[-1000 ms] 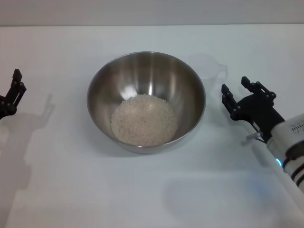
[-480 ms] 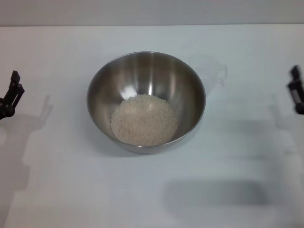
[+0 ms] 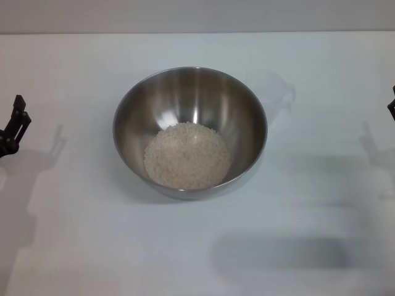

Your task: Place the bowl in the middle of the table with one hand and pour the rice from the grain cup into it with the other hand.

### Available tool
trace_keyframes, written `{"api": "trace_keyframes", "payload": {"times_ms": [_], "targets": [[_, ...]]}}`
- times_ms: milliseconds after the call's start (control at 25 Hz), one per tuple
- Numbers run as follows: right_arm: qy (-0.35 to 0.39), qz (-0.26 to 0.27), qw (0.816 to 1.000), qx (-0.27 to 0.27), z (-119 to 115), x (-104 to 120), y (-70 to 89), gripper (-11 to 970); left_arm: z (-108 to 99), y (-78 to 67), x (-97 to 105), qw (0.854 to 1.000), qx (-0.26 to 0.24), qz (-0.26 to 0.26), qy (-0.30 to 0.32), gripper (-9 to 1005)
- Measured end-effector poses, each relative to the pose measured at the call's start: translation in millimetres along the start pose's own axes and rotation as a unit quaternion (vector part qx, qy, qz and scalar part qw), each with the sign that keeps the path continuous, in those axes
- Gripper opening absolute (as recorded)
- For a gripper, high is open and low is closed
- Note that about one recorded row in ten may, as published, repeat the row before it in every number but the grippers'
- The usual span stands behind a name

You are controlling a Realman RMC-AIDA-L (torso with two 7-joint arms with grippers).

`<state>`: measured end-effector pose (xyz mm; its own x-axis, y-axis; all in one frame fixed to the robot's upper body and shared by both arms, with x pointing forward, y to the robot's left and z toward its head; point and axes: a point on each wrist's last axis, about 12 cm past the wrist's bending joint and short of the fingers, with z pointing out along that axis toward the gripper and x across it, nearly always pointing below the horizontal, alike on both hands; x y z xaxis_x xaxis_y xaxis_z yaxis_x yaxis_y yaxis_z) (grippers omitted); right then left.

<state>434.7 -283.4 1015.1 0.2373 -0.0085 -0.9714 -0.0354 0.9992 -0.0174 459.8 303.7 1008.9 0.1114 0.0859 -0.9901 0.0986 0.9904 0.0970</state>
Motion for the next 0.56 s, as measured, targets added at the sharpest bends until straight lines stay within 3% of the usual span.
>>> {"api": "trace_keyframes", "payload": {"times_ms": [560], "targets": [[-0.006,-0.002,1.000,-0.007,9.1,-1.1,1.4,843,1.9,-0.8,-0.3,1.000,0.002,0.000,0.000,863]]}}
